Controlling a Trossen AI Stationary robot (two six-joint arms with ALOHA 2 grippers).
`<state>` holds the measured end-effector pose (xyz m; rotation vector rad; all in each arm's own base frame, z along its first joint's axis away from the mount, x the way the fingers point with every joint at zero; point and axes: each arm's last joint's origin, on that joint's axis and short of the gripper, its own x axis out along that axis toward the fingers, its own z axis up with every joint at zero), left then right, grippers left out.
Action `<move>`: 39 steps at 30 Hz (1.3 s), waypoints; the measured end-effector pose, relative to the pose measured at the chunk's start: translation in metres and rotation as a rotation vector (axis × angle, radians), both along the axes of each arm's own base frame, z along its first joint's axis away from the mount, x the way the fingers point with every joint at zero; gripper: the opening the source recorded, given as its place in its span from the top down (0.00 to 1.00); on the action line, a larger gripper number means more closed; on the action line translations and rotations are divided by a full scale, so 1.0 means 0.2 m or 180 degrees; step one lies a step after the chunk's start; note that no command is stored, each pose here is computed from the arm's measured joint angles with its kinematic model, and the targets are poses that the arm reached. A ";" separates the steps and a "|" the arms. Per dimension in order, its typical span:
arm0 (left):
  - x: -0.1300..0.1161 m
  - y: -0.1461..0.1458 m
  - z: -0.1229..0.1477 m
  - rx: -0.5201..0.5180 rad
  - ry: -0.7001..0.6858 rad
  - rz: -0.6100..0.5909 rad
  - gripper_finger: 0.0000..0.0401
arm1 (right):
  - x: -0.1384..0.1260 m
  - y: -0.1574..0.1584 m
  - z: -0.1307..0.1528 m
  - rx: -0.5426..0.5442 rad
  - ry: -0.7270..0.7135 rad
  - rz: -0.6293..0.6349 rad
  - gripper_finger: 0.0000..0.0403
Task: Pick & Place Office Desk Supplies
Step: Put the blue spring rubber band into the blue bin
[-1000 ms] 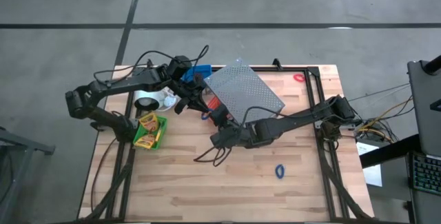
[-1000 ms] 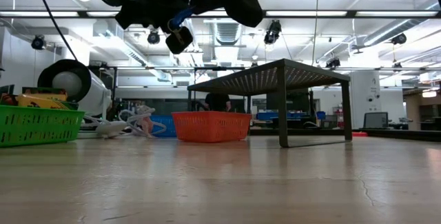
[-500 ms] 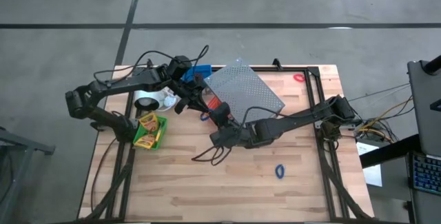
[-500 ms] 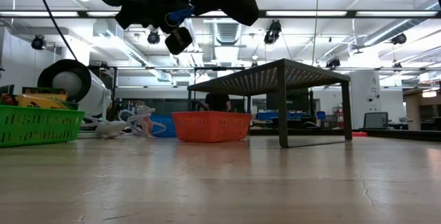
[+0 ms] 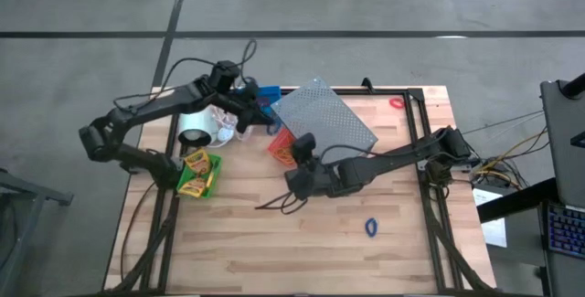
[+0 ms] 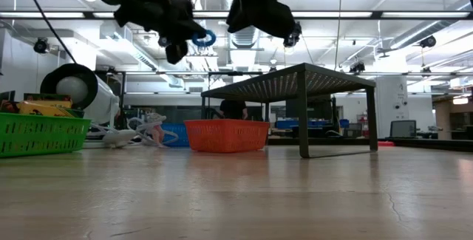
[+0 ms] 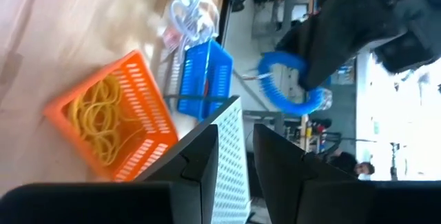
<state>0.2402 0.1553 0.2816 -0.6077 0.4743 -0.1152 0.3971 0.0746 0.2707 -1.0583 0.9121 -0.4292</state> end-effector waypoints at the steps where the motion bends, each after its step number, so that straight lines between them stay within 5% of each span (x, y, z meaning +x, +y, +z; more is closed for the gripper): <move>1: -0.02 0.01 0.01 0.0043 0.0046 0.0179 0.94 | 0.00 0.00 0.00 0.0028 -0.0001 -0.0030 0.78; 7: -0.13 0.01 0.08 0.0769 0.0643 0.1675 0.94 | -0.03 -0.01 -0.02 0.0177 -0.0032 -0.0179 0.77; 10: -0.18 0.00 0.08 0.0888 0.0924 0.2093 0.94 | -0.03 -0.01 -0.03 0.0200 -0.0026 -0.0209 0.77; 24: -0.06 0.24 0.03 0.1094 0.1462 0.2189 0.94 | -0.03 -0.03 -0.02 0.0222 -0.0048 -0.0252 0.79; 39: 0.11 0.55 -0.32 0.0878 0.2189 0.2269 0.94 | -0.04 -0.07 -0.04 0.0298 -0.0019 -0.0434 0.81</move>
